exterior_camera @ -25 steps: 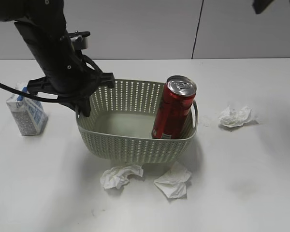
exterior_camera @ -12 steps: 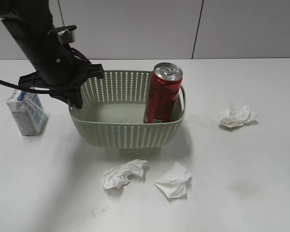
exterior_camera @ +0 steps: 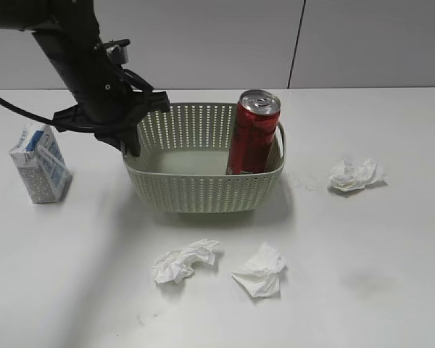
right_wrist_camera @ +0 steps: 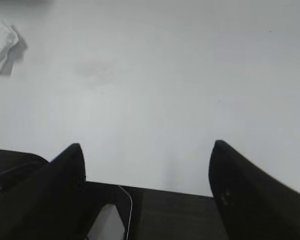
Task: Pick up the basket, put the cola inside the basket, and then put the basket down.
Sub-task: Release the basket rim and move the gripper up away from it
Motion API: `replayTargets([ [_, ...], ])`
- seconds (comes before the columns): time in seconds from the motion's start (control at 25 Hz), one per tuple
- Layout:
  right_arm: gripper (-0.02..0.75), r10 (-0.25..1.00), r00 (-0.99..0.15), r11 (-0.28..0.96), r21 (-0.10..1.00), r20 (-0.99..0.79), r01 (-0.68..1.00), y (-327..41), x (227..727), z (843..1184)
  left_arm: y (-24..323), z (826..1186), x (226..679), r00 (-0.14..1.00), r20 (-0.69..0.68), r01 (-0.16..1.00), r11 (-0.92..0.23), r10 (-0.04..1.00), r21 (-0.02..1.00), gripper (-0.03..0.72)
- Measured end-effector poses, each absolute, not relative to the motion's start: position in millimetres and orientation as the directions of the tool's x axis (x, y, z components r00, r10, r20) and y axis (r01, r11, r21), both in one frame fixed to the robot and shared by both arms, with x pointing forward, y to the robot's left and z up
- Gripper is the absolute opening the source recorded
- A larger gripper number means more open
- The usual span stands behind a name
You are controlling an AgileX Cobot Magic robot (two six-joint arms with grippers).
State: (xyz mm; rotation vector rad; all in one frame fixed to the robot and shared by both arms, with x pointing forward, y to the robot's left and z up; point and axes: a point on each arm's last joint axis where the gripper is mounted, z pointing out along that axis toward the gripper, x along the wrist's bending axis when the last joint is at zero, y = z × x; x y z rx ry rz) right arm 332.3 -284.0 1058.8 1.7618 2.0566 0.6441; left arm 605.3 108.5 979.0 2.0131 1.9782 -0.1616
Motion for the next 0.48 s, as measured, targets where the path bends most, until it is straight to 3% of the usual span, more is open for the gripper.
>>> replayTargets([
  [0.24, 0.594, 0.986, -0.164, 0.106, 0.730, 0.009, 0.675, -288.8, 288.4, 1044.2, 105.0, 960.1, 610.3, 0.025, -0.294, 0.994, 0.006, 0.955, 0.105, 0.006],
  [0.48, 0.594, 0.986, -0.165, 0.093, 0.831, -0.002, 0.549, -291.3, 264.8, 1035.1, 104.6, 957.5, 612.1, 0.036, -0.292, 0.993, -0.001, 0.956, 0.118, 0.006],
])
